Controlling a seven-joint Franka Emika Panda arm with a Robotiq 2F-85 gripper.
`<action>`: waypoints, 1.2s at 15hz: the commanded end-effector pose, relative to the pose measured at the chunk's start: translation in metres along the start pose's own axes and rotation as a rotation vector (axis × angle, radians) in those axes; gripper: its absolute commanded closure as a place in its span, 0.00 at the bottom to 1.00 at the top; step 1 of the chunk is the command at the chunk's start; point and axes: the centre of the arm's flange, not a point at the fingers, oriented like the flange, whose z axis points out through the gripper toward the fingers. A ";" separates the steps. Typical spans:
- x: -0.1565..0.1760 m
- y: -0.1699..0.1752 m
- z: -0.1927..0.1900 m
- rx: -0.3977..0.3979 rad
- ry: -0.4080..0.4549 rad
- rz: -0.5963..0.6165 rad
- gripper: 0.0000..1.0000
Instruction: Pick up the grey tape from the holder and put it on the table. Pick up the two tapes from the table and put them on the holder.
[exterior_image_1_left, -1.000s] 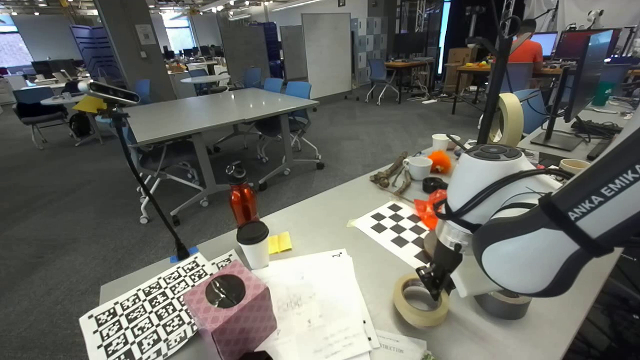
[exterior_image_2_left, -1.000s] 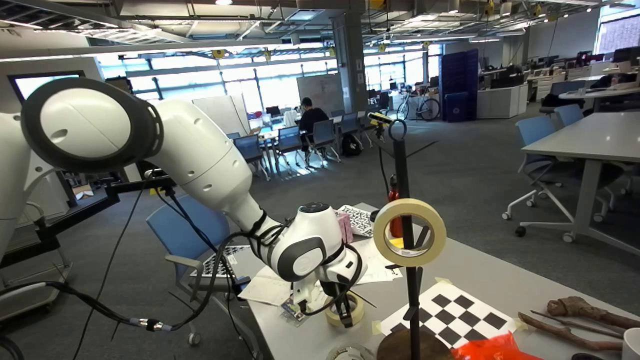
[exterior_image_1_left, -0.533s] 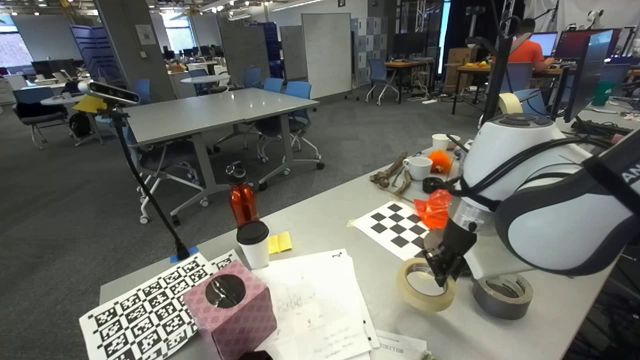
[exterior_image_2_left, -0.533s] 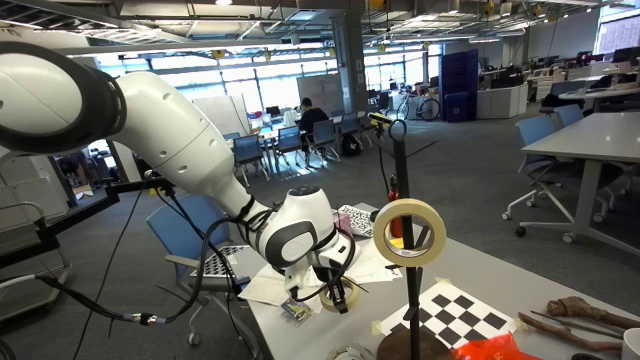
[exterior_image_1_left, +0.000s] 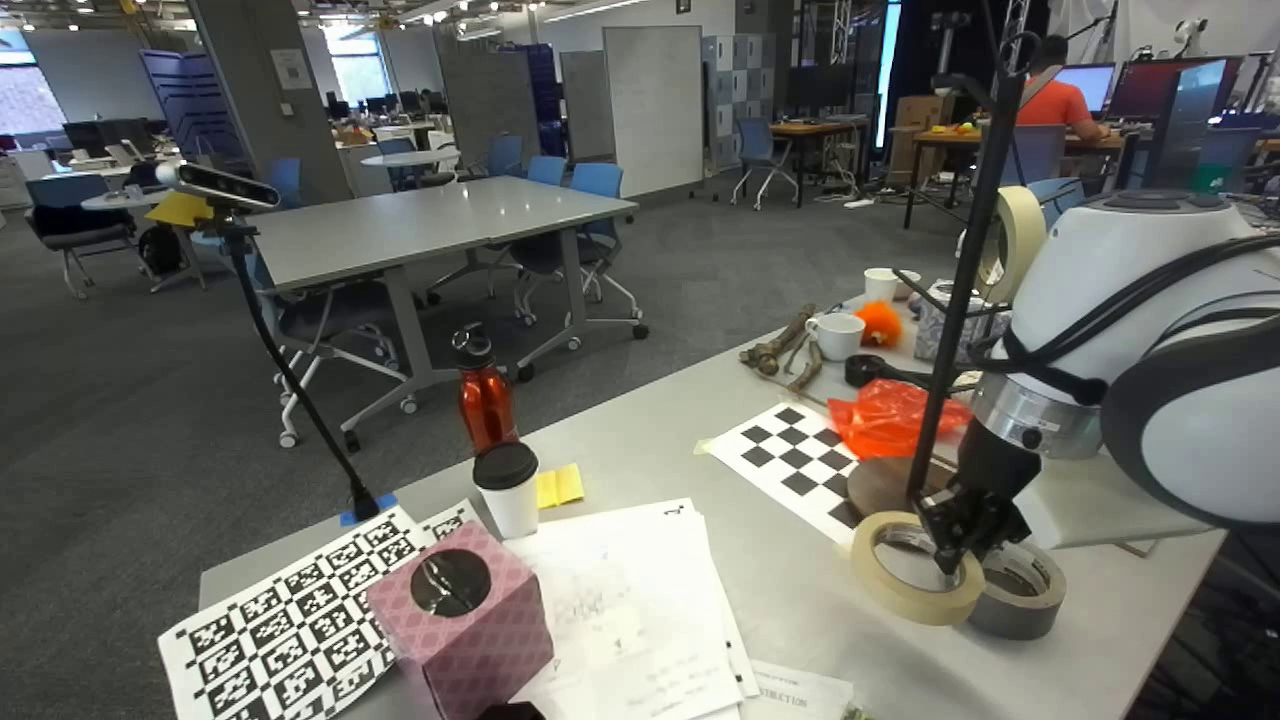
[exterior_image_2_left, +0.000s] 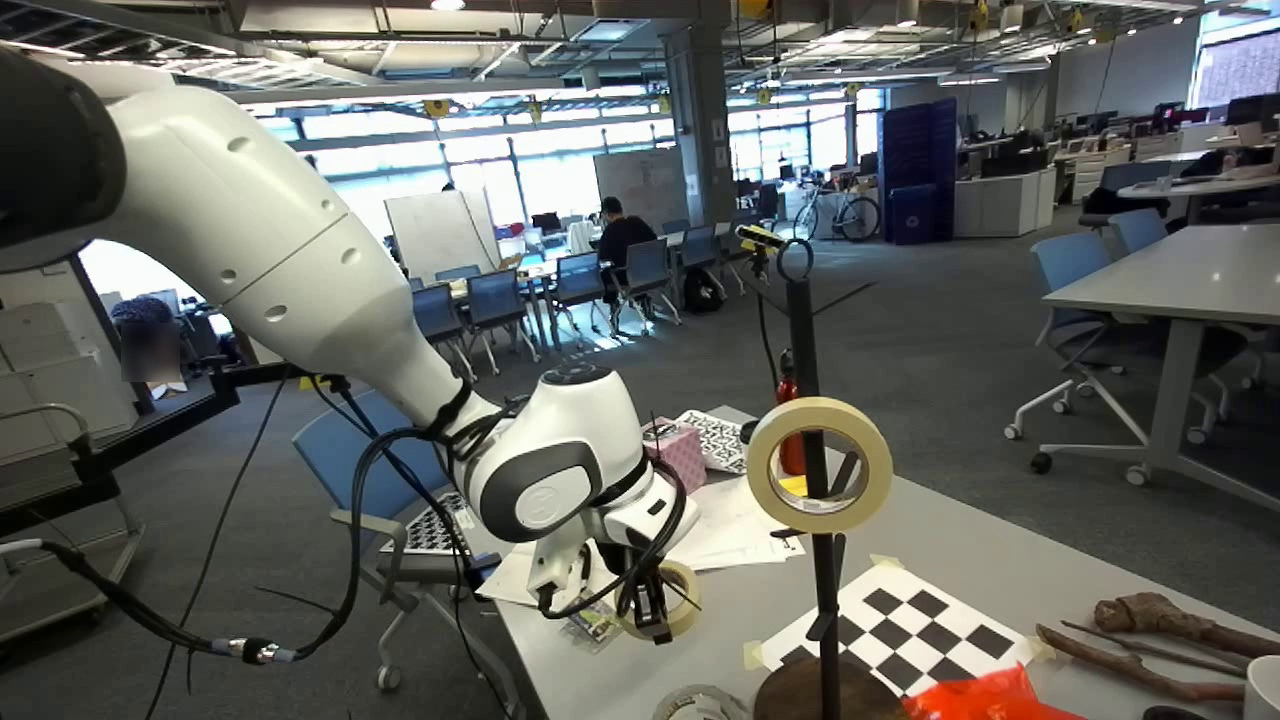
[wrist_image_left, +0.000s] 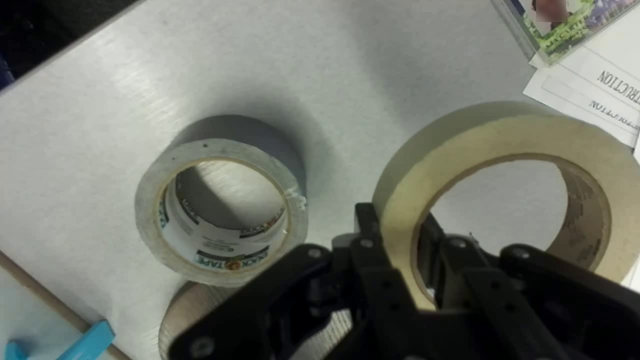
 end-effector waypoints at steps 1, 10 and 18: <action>-0.013 0.032 -0.026 0.001 0.021 0.065 0.95; 0.013 0.095 -0.028 -0.040 0.026 0.164 0.79; 0.013 0.101 -0.031 -0.042 0.028 0.177 0.95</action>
